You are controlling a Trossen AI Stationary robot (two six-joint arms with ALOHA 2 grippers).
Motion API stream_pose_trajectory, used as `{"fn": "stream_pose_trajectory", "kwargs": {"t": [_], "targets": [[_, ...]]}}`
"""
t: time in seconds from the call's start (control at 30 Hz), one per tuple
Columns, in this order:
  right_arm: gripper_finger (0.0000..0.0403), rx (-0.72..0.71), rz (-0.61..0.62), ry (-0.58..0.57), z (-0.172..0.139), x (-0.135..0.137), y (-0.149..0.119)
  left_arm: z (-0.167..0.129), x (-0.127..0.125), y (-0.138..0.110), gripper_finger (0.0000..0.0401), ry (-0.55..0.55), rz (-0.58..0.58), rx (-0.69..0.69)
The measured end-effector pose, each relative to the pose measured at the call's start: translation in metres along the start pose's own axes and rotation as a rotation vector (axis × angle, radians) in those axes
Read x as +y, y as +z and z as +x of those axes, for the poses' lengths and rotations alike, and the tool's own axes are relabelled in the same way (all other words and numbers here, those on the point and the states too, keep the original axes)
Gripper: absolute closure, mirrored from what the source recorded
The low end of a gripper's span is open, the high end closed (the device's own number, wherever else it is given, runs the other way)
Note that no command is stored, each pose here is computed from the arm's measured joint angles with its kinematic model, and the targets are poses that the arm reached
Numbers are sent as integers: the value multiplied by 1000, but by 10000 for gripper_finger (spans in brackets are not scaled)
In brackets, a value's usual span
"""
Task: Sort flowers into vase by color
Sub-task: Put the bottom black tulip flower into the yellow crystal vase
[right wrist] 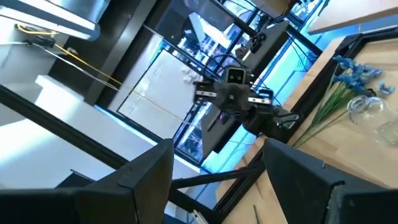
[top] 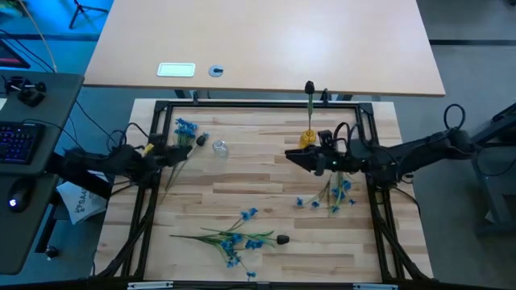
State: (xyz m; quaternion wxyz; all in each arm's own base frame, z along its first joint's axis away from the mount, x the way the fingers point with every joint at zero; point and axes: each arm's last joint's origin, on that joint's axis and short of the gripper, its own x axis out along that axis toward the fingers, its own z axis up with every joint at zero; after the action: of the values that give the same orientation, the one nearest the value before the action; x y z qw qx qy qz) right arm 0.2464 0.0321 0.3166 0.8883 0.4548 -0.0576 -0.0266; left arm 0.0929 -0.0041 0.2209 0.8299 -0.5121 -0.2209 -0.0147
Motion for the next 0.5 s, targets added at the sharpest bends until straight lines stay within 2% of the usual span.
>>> {"fn": "stream_pose_trajectory", "kwargs": {"t": [0.13,0.2,0.33,0.4,0.5], "targets": [[160,33,-59,-9,10,8,2,21,-33,9,367,-14,162,29],[160,51,-91,-14,13,13,5,38,-50,9,349,-14,263,102],[160,102,-165,5,13,28,14,77,-65,-8,311,78,474,438],[160,123,-200,34,9,40,23,94,-63,-21,292,157,603,627],[160,172,-246,36,3,57,35,116,-55,-39,269,261,774,828]]}}
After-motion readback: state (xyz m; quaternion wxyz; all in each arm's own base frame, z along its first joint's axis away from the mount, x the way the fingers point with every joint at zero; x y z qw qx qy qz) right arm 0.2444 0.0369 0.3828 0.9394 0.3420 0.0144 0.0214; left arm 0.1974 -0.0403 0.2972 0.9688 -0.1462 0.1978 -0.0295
